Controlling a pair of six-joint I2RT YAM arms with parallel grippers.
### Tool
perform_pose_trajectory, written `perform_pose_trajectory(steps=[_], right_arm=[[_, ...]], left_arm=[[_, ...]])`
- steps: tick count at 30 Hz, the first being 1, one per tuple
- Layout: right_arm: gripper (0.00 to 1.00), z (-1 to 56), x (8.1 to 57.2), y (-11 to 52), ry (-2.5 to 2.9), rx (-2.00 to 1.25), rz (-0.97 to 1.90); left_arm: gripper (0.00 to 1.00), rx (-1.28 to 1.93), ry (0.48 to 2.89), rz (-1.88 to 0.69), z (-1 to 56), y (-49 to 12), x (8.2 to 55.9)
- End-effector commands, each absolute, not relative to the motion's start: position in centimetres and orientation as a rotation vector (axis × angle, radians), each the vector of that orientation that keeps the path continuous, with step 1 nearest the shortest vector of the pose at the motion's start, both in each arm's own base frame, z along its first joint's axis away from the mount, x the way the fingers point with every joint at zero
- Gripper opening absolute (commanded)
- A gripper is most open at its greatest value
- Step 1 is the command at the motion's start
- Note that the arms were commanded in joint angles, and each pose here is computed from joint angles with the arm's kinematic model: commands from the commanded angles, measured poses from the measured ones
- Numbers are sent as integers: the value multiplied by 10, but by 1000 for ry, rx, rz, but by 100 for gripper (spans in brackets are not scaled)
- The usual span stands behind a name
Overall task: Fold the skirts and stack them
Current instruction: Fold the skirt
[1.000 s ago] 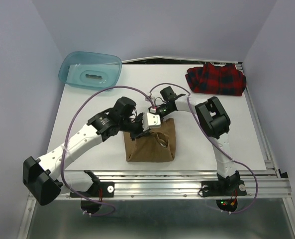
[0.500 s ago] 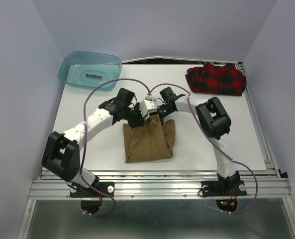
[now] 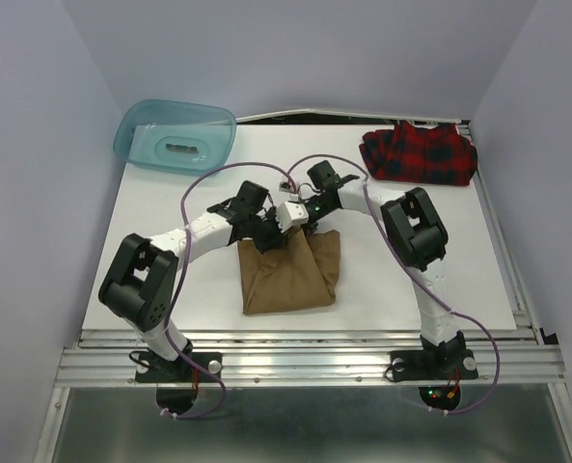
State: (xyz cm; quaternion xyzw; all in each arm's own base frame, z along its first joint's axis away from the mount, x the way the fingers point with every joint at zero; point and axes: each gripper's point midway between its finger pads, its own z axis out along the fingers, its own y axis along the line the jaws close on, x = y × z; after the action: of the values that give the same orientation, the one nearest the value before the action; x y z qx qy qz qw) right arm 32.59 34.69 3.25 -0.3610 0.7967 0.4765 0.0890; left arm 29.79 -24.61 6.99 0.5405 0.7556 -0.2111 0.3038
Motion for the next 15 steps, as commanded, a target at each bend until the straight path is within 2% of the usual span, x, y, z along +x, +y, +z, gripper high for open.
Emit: perform_pose_trajectory(steps=[1,2,3,7,11,15], right_arm=[[54,32,382,326,2452,-1021,995],[59,37,397,321,2461,-1006,888],[59,45,404,320,2451,-985,886],[70,78,447,289,2437,-823,678],[68,116,463,246,2429,-680,713],[62,150,439,229,2379,-679,770]], left_arm=[[0,1415,2001,-522,62,-245,307],[0,1406,2014,-513,60,-245,309],[0,1403,2026,-510,57,-245,310],[0,1389,2098,-511,42,-243,311],[4,1350,2133,-552,41,-247,311],[15,1295,2198,-596,38,-245,321]])
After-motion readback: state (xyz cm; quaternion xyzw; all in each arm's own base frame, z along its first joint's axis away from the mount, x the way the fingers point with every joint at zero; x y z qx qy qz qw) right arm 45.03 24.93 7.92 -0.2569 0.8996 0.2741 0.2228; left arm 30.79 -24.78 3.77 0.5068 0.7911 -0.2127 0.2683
